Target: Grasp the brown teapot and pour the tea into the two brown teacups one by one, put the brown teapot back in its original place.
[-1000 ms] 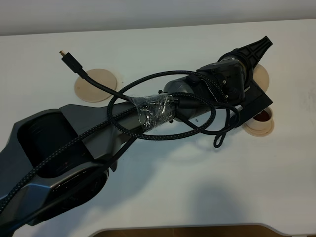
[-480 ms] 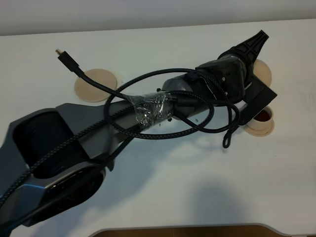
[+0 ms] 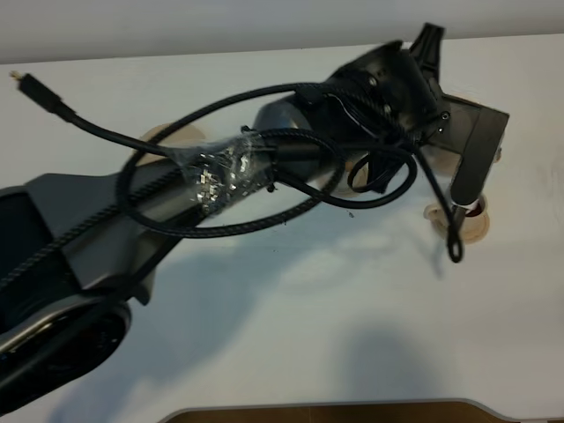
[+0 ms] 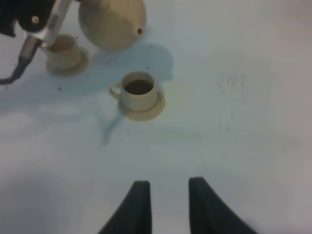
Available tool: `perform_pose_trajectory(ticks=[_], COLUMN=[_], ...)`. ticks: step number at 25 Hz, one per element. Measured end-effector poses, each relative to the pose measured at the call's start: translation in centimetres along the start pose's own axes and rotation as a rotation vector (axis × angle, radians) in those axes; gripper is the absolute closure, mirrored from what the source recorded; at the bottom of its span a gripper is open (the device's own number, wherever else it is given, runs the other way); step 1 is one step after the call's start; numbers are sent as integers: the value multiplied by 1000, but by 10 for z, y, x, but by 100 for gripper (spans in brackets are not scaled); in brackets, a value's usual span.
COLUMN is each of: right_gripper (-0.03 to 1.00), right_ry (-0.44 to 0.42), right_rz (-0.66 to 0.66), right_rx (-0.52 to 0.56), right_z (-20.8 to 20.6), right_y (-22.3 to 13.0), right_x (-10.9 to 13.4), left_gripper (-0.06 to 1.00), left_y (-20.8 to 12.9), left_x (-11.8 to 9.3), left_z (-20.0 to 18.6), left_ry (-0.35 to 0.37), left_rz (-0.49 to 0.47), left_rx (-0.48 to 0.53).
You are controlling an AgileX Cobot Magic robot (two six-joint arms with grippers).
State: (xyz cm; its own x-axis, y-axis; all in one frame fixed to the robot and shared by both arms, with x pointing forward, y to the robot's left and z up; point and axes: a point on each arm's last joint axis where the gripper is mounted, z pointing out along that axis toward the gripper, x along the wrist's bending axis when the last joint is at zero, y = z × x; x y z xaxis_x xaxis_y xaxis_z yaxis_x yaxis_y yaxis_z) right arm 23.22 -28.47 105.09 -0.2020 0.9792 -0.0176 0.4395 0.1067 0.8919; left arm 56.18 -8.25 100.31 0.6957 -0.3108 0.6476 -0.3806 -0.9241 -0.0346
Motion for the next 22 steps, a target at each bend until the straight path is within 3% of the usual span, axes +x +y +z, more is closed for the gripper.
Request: perform_pose_trajectory(ticks=[8, 15, 22], right_gripper=[75, 75, 75], right_ry=[0, 0, 0], right_rz=[0, 0, 0], right_rx=[0, 0, 0], right_z=[0, 0, 0], right_y=[0, 0, 0], right_x=[0, 0, 0], left_gripper=[84, 84, 84], left_y=[-4, -1, 0], left_x=[-23, -35, -48], left_z=[-11, -15, -7], left_ry=[-279, -417, -479], left_rz=[-323, -617, -687], left_rx=[70, 124, 166])
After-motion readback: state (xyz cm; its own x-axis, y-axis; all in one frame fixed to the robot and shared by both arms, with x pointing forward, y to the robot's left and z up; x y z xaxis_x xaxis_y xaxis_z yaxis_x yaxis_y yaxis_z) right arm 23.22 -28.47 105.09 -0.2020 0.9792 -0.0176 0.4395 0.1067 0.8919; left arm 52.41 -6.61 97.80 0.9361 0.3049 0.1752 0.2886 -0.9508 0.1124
